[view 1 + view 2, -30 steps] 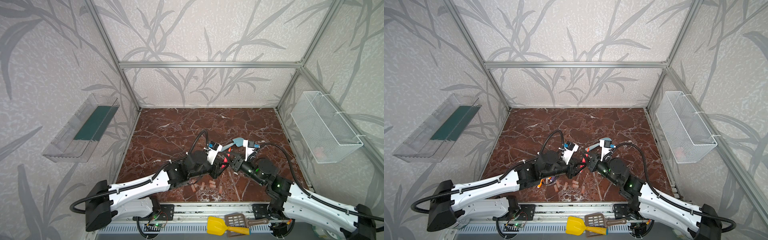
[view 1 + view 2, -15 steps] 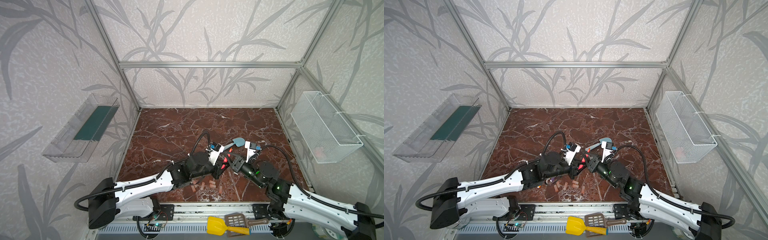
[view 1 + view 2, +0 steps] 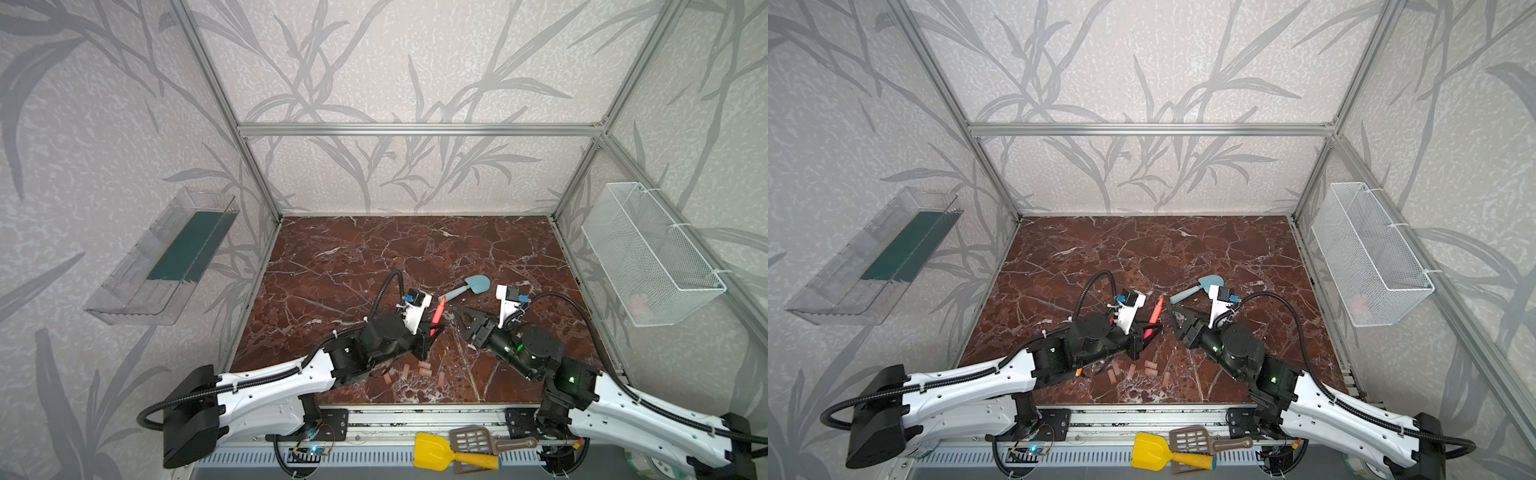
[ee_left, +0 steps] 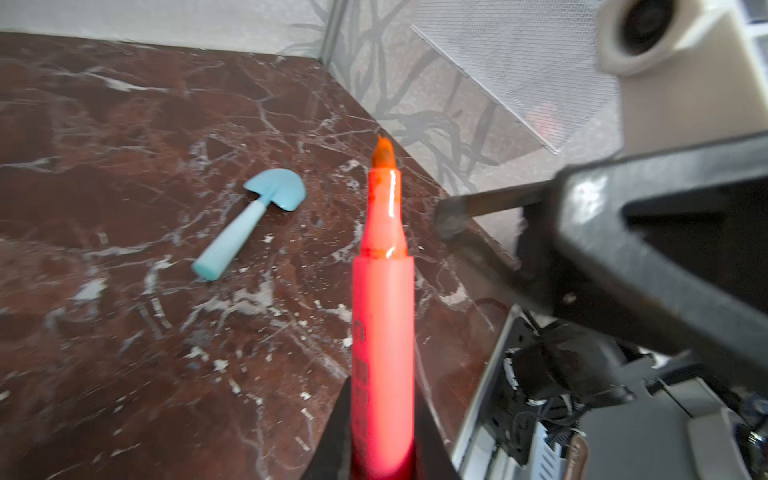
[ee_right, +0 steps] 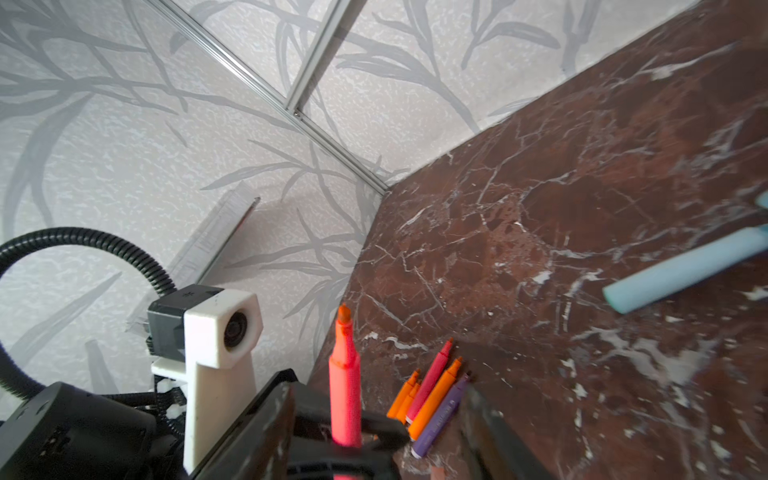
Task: Insert the pens into the pen caps
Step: 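Move the right gripper down to the pink caps near the robot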
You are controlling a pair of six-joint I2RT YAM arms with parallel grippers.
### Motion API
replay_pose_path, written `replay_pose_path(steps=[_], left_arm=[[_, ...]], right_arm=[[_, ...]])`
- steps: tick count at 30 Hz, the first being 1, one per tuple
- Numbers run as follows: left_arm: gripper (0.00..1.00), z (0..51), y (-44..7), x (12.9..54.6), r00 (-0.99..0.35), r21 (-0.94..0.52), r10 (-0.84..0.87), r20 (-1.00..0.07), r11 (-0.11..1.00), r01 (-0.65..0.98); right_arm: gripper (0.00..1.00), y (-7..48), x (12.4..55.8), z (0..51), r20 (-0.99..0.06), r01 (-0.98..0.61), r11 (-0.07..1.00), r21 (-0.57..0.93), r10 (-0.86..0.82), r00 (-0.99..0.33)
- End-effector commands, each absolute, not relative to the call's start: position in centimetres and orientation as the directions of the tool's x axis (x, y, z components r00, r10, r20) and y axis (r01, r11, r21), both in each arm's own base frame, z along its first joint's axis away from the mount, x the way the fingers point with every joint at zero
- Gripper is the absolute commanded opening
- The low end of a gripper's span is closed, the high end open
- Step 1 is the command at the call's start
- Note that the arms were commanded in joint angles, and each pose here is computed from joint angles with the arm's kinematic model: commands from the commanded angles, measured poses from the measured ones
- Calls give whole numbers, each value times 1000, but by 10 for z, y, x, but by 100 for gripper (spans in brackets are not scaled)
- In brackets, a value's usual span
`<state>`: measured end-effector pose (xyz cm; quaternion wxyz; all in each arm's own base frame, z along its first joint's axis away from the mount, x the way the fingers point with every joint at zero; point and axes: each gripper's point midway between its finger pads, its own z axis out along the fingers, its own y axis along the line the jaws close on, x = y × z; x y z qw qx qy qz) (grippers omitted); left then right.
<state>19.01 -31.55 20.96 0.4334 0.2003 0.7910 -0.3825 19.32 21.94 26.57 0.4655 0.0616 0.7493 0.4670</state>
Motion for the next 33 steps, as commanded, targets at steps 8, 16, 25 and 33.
replay_pose_path(steps=[8, 16, 25, 33], left_arm=[[0, 168, -227, 216, -583, -433, -124, -803, 794, 427], [0, 160, -219, 208, -593, -452, -131, -795, 780, 434], [0, 149, -222, 201, -623, -465, -106, -775, 763, 449], [0, 147, -223, 196, -652, -491, -112, -750, 754, 436]], right_arm=[[37, 198, 151, 147, -560, -249, 888, 385, 11, -828], [36, 217, 120, 93, -482, -272, 932, 240, -129, -867], [37, 245, 94, 60, -420, -333, 932, 145, -247, -873], [40, 259, 96, 55, -437, -342, 926, 162, -243, -866]])
